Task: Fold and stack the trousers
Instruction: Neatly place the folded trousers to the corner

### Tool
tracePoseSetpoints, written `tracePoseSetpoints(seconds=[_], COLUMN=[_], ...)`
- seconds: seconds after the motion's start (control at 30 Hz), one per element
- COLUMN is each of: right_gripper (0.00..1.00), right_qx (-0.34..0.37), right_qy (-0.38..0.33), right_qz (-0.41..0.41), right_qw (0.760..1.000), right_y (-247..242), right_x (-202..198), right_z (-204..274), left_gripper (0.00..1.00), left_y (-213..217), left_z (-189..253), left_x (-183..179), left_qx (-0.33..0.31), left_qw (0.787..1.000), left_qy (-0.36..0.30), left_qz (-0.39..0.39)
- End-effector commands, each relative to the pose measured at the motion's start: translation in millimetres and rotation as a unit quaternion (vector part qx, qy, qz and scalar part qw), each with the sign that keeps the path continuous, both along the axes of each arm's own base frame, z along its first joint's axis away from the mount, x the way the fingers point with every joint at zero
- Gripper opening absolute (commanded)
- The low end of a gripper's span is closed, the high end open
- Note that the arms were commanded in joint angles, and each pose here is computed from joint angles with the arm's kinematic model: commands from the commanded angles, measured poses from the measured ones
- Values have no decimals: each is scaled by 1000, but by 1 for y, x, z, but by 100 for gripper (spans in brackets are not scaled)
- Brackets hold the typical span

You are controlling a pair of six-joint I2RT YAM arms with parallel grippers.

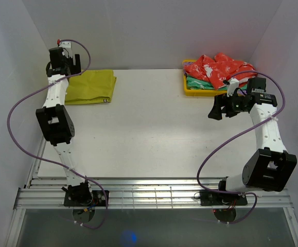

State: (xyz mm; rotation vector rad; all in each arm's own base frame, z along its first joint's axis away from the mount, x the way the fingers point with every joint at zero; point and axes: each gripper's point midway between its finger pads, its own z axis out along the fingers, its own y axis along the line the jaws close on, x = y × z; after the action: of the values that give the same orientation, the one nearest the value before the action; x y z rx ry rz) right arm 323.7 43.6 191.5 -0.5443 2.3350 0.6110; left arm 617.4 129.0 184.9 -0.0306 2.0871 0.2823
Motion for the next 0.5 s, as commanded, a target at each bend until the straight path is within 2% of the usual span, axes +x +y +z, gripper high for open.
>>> tracePoseSetpoints(seconds=[0.0,0.17,0.2,0.27,0.3,0.33,0.47], right_gripper=[90,90,90,90,90,90,90], right_qx=[-17,-31,-33,-34,-36,-41,-55], right_qy=[-63,-81,-83,-84,-82,-91,-60], right_qz=[2,11,10,12,12,12,20], right_qw=[998,996,996,996,996,995,996], right_y=[-5,-3,-3,-1,-1,0,0], right_x=[10,-13,-17,-33,-38,-46,-79], right_z=[23,32,32,28,24,25,-13], left_gripper=[98,98,98,98,98,98,98], left_y=[-28,-78,-86,-105,-114,-123,-150], left_z=[138,143,132,120,83,97,59], left_x=[-36,-109,-139,-174,-200,-227,-303], left_qx=[8,-52,-67,-93,-118,-116,-148], left_qw=[992,986,985,978,973,971,957], left_qy=[-109,-43,-19,2,47,30,65], left_qz=[-60,-154,-158,-184,-193,-209,-242])
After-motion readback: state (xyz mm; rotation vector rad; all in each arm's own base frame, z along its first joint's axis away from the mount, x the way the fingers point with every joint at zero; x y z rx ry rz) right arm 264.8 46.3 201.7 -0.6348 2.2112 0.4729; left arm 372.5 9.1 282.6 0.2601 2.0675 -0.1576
